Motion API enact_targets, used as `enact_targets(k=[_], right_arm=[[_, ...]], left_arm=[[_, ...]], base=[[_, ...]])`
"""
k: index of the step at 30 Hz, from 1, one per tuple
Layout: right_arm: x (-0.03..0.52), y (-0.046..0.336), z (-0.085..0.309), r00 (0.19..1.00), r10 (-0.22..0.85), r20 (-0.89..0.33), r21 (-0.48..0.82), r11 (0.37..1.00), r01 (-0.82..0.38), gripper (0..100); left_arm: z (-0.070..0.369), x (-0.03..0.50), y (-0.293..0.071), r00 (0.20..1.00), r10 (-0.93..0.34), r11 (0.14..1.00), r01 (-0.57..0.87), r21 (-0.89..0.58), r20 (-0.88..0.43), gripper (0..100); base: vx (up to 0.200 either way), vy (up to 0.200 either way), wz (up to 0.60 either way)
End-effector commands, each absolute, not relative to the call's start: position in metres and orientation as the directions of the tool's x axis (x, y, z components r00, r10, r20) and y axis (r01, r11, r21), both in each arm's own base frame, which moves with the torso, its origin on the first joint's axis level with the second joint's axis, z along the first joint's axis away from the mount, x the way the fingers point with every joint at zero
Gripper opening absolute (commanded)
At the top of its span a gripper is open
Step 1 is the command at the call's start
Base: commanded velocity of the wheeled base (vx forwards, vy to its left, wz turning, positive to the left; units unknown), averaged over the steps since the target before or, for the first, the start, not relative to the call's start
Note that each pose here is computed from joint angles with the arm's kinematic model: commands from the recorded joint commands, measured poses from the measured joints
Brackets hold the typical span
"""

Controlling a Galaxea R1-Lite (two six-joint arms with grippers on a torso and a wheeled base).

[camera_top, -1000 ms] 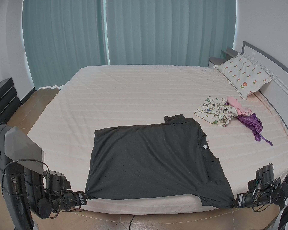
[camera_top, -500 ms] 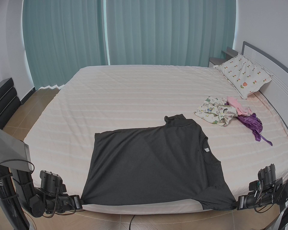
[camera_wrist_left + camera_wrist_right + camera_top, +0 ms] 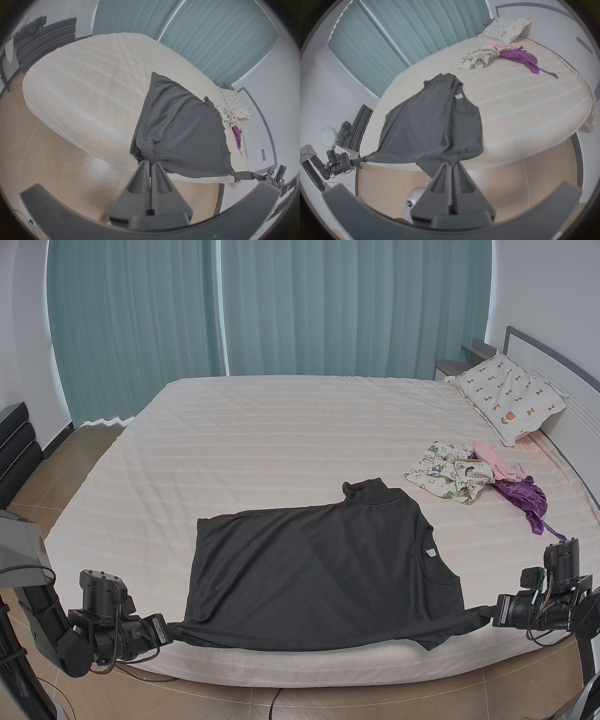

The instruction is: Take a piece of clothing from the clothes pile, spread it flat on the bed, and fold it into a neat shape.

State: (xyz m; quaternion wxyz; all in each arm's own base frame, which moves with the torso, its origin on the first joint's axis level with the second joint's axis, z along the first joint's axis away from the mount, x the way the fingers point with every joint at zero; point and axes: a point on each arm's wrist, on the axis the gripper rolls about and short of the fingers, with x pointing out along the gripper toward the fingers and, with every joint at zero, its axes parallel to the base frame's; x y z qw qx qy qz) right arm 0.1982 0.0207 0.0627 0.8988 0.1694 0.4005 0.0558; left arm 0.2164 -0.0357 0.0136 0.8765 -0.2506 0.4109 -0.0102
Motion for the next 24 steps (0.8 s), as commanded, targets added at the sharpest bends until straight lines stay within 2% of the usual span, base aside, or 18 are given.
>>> enact_targets(k=[1,5,12,17,24], right_arm=[[0.223,0.02,0.068,0.703,0.234,-0.671,0.357,0.934,0.03,0],[0.245,0.022,0.076,0.732,0.264,-0.628,0.381,0.925,-0.007,0],[0.276,0.022,0.07,0.737,0.271,-0.619,0.39,0.921,-0.011,0],[0.299,0.018,0.061,0.77,0.269,-0.579,0.415,0.91,-0.006,0],[0.326,0.018,0.033,0.835,0.287,-0.469,0.499,0.866,-0.018,0]], left_arm=[[0.022,0.236,-0.039,0.688,-0.226,0.867,-0.181,-0.465,-0.69,0],[0.027,0.255,-0.037,0.692,-0.211,0.858,-0.207,-0.47,-0.69,0],[0.032,0.277,-0.041,0.703,-0.215,0.819,-0.248,-0.517,-0.678,0],[0.026,0.296,-0.043,0.707,-0.215,0.806,-0.261,-0.531,-0.674,0],[0.015,0.324,-0.047,0.724,-0.209,0.726,-0.336,-0.601,-0.657,0]], base=[[0.0,0.0,0.0],[0.0,0.0,0.0],[0.0,0.0,0.0],[0.0,0.0,0.0],[0.0,0.0,0.0]])
